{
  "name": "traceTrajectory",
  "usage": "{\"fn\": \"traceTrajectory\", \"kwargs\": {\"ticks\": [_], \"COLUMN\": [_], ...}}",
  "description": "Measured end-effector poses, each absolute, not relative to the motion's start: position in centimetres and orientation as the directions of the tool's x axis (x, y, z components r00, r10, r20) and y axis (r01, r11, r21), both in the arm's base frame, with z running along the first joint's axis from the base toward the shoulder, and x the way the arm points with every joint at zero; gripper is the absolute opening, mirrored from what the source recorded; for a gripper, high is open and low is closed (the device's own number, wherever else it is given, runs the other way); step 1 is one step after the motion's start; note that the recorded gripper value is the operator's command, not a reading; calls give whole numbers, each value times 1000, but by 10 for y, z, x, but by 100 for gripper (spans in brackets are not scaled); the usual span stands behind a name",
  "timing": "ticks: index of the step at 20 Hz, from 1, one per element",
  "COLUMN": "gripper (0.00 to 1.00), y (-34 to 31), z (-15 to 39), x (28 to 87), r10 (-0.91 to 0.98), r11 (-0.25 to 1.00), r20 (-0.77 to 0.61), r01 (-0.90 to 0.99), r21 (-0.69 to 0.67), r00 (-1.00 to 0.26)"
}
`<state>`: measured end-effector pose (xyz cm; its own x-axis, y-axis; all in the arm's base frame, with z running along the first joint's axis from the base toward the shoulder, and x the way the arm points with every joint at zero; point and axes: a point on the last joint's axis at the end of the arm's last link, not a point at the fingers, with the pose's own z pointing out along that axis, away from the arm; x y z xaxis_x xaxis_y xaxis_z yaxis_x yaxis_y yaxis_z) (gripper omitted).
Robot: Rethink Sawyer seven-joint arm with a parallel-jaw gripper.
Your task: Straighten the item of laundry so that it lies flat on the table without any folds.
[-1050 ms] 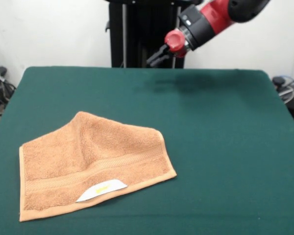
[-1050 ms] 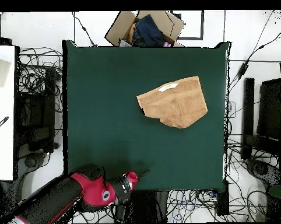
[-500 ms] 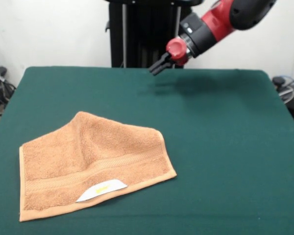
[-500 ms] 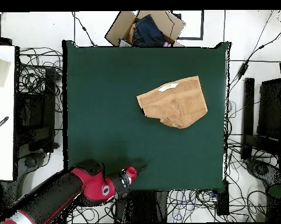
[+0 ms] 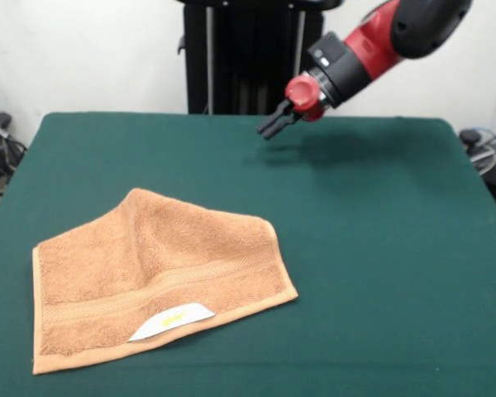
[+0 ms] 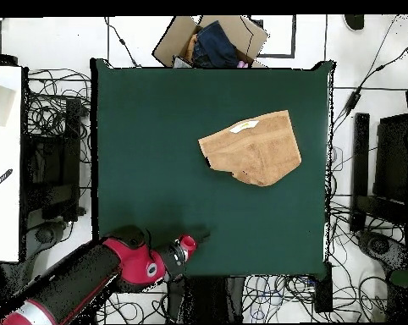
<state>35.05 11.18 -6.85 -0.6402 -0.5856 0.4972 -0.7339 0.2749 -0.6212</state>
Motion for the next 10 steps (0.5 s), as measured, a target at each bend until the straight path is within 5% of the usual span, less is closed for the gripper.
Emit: {"fn": "traceTrajectory", "kwargs": {"ticks": [10], "gripper": [100], "y": [113], "z": [-74], "x": [369], "r10": [-590], "r11": [296], "r20": [469], "r01": [-717], "r21": [-631], "r00": [-657]}}
